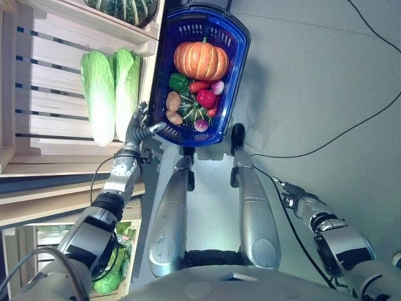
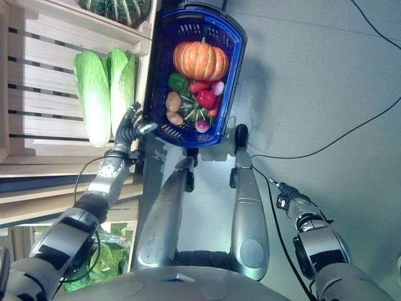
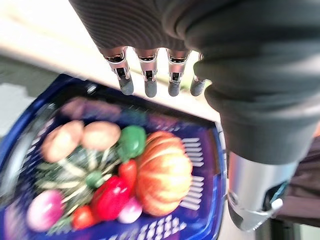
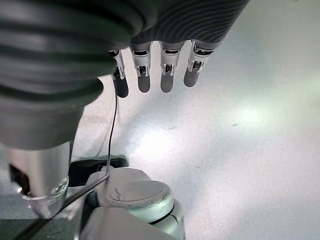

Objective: Pick up fruits and vegetables into the basket

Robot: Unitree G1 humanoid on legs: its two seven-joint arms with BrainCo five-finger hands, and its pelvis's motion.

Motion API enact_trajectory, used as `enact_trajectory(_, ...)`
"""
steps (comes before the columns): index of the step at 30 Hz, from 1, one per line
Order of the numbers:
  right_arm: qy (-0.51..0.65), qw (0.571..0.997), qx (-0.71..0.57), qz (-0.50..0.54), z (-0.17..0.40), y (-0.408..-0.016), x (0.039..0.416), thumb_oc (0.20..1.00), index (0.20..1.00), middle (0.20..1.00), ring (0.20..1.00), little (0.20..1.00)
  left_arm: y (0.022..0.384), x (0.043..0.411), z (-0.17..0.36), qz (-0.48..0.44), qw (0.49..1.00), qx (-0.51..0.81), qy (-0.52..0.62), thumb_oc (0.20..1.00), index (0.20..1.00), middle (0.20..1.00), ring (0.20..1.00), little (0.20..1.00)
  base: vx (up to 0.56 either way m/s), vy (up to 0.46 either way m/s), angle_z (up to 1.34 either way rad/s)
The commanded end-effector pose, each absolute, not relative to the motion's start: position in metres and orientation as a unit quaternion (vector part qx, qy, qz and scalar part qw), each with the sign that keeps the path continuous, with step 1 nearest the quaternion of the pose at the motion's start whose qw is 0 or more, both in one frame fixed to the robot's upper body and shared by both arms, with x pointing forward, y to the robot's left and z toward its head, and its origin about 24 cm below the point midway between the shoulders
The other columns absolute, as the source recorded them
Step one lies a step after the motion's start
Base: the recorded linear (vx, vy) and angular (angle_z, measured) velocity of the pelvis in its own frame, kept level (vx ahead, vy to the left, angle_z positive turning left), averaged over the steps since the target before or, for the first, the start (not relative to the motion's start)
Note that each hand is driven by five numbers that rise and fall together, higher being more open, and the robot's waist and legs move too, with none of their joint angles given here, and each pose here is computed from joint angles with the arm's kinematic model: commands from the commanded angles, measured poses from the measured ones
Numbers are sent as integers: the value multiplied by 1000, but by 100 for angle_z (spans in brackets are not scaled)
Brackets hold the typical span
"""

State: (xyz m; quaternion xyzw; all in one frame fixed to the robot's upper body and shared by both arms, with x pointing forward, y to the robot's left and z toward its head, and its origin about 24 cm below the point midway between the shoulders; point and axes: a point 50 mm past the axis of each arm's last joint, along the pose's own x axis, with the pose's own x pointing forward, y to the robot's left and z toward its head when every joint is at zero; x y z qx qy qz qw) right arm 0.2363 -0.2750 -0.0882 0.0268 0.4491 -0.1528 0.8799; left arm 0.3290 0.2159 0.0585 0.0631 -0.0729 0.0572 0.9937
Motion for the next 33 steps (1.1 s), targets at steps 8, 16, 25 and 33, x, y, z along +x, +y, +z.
enact_trajectory(8,468,868,22,-165,-99,-286,213,1000,1000,1000,1000,1000,250,331,116,260,931,147,-210,1000,1000,1000,1000,1000,14,-31,4)
enact_trajectory(16,469,868,19,-159,-100,-284,213,1000,1000,1000,1000,1000,276,331,127,374,878,204,-216,1000,1000,1000,1000,1000,5,-3,0)
enact_trajectory(25,468,871,10,-151,-95,-285,218,1000,1000,1000,1000,1000,324,324,119,480,816,296,-128,1000,1000,1000,1000,1000,21,-1,-3)
enact_trajectory(33,468,871,3,-148,-93,-289,220,1000,1000,1000,1000,1000,347,316,100,495,801,337,-21,1000,1000,1000,1000,1000,6,3,-1)
